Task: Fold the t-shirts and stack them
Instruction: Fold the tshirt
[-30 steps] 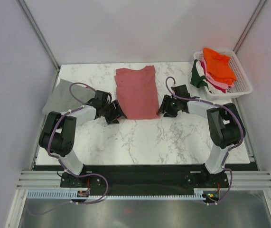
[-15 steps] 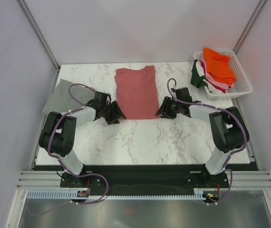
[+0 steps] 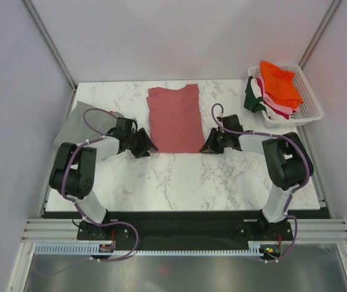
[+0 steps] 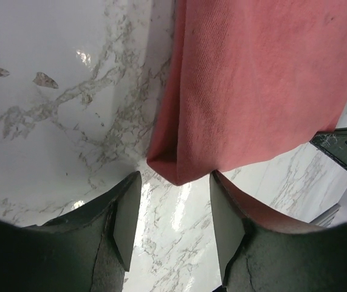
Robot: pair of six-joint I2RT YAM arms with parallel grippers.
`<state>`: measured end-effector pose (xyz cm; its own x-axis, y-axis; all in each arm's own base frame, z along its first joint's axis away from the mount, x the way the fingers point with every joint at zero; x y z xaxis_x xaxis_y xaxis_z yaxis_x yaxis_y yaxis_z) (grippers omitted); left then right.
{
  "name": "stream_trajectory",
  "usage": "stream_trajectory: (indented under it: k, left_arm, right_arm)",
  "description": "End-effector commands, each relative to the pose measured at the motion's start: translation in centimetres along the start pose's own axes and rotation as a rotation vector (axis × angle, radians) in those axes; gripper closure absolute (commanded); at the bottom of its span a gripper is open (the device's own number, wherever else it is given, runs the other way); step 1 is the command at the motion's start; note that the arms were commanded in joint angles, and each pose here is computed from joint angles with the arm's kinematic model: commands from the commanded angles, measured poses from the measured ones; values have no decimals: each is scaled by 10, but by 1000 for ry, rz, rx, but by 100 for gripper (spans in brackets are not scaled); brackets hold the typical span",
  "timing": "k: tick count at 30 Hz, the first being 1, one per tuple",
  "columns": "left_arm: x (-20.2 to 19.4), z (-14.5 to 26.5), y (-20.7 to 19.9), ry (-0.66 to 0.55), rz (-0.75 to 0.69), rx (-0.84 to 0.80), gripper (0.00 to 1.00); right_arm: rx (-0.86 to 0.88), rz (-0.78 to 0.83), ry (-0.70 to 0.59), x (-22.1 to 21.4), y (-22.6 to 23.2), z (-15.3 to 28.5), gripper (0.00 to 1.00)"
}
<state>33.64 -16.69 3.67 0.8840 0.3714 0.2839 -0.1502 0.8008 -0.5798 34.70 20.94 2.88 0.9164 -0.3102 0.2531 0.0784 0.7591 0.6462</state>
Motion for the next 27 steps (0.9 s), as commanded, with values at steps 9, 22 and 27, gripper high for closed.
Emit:
stream_trajectory:
  k: [9,22,27]
  left_arm:
    - [7,-16,2,-4,4,-6,77]
    - [-25,24,-6,10,-54,-64,98]
    - [-57,45,-11,40,-89,-103,98]
  right_arm:
    - [16,40,-37,11,8,-1,86]
    - [0,131,-75,-11,20,33,100]
    - [23,171,-80,-37,25,57,100]
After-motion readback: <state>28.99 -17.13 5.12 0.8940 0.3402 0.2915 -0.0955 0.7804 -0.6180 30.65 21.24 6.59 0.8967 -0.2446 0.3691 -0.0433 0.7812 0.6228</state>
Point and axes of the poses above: each gripper's point midway between its finger pads, its own z axis back along the fingers, its own y axis along the line the jaws close on, x = y × z, the point moved 1 cm from there along z, back along the fingers, and after that the axes turned 2 degrees about -z, right-handed, at the moved point
